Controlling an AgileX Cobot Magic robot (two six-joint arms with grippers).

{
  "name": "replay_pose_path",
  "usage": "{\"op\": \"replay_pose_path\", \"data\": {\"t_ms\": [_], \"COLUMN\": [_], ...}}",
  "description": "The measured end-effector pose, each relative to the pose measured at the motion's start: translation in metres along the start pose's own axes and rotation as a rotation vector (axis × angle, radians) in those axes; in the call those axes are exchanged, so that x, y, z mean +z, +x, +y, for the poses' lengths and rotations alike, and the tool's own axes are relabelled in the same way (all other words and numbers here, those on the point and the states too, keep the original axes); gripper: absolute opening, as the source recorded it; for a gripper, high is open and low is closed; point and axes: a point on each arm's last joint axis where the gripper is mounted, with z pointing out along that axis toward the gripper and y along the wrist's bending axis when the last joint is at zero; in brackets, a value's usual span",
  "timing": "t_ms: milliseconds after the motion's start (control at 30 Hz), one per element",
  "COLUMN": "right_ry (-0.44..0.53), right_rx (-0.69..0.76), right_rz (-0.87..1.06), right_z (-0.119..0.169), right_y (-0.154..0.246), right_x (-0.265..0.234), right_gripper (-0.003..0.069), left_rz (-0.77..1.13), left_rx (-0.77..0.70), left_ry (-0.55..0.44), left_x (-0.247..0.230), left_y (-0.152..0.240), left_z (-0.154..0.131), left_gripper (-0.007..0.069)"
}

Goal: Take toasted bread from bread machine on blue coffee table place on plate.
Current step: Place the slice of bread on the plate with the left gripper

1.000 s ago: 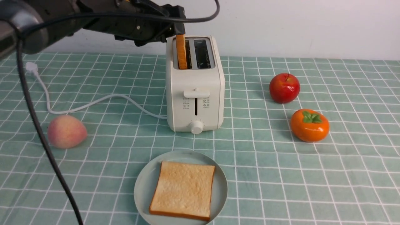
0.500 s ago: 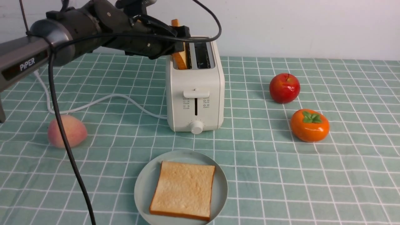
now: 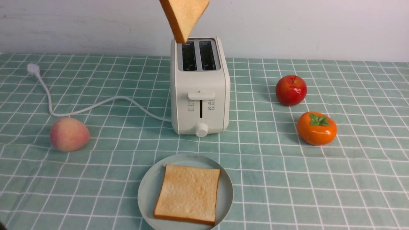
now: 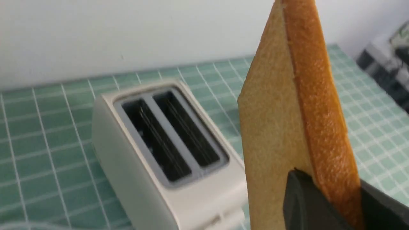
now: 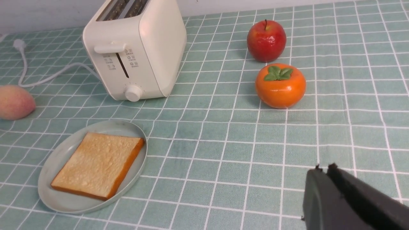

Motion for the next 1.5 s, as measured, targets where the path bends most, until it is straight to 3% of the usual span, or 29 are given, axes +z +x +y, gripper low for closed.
{"op": "replay_pose_path", "data": {"t_ms": [200,367,600,867,1000,1167,1233,1400,1500], "right_ry": [0.000,0.004,0.006,0.007,0.008,0.009,0.009,0.012,0.018], "right_rx": [0.000,0.000,0.000,0.000,-0.001,-0.001,-0.001,-0.002,-0.002], "right_rz": [0.001,0.011,0.017,0.019,0.019,0.019,0.020,0.025,0.042], "right_z": [0.000,0.000,-0.001,-0.001,-0.001,-0.001,-0.001,-0.001,-0.002], "right_y": [0.000,0.001,0.002,0.002,0.002,0.002,0.002,0.002,0.004], "right_x": [0.000,0.000,0.000,0.000,0.000,0.000,0.000,0.000,0.000], "right_gripper": [0.0030,0.0036,0.0043,0.0053,0.0058,0.0067,0.0069,0.0074,0.0078], "left_rz": [0.322,0.553,0.579,0.595,0.623,0.666,0.682,0.689,0.633], "left_rx": [-0.088,-0.242,-0.439,-0.538,-0.600,-0.548,-0.534,-0.486,-0.453], "left_ry": [0.023,0.082,0.122,0.075,0.017,-0.088,-0.124,-0.188,-0.200], "left_x": [0.003,0.036,0.068,0.095,0.102,0.100,0.099,0.092,0.076], "left_y": [0.042,0.113,0.170,0.189,0.197,0.203,0.205,0.203,0.190], "left_z": [0.002,0.017,0.032,0.046,0.053,0.062,0.065,0.069,0.063], "left_gripper": [0.0085,0.0085,0.0085,0.0085,0.0191,0.0356,0.0383,0.0321,0.0162]}}
